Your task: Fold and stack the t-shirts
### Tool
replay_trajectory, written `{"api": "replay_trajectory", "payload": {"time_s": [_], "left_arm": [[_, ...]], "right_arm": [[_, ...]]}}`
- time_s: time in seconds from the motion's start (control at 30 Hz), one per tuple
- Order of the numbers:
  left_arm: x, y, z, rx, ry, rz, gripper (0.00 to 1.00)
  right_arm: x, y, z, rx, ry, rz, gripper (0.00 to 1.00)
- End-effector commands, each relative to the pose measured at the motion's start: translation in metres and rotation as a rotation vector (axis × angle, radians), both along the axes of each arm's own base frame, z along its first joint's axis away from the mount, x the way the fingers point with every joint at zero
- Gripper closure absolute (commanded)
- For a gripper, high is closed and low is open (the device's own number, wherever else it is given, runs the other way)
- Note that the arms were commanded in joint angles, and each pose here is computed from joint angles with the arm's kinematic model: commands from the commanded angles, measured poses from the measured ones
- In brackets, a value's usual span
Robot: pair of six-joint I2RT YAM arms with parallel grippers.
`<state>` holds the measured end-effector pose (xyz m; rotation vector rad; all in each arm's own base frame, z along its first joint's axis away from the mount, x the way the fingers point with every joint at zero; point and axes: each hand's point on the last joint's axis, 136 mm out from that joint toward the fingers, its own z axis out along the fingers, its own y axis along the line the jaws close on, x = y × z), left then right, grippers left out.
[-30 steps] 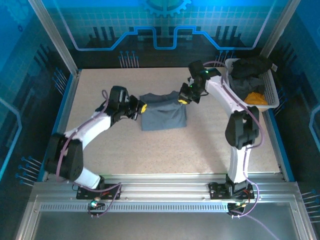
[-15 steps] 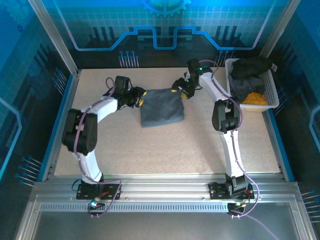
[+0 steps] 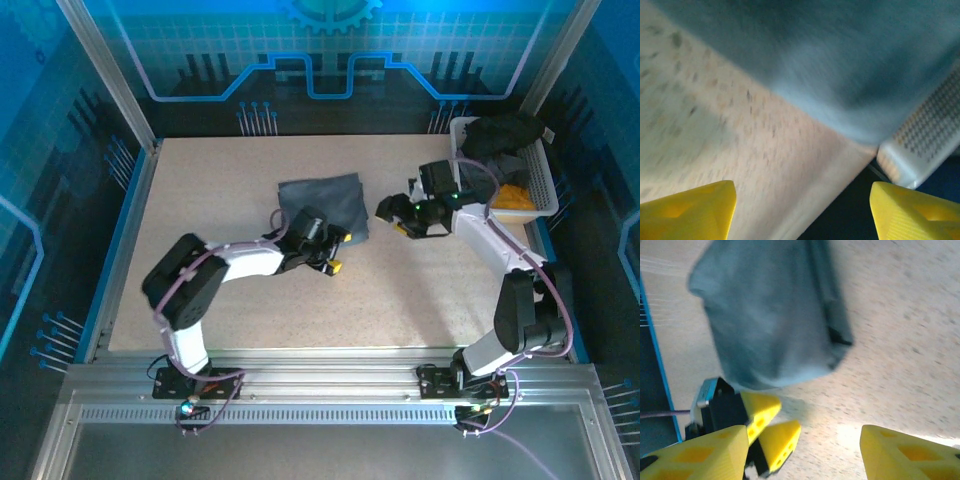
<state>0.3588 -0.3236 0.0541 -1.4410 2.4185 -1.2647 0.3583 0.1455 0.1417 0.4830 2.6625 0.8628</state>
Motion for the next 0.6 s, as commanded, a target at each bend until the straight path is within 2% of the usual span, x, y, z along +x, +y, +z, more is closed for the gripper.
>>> {"api": "replay_trajectory", "payload": {"time_s": [0.0,0.1,0.23,0.47,0.57], "left_arm": [[0.048,-0.029,0.034,-0.120,-0.097,0.150,0.27],[0.052,-0.030,0.024,-0.059,-0.103,0.191,0.28],[0.052,-0.024,0.000,-0.020,-0.052,0.242,0.33],[0.068,-0.008,-0.030,0.056,0.014,0.276,0.56],[0.077,0.001,-0.034,0.075,0.027,0.283,0.72]], "right_arm": [[-0.007,-0.015,0.006,0.026,-0.020,-0.013,0.39],[-0.020,-0.027,0.007,0.024,-0.015,-0.019,0.39],[-0.031,-0.040,0.007,0.037,-0.009,-0.040,0.40],[-0.034,-0.050,0.017,0.045,-0.012,-0.061,0.40],[-0.030,-0.052,0.020,0.047,-0.011,-0.077,0.41]]}}
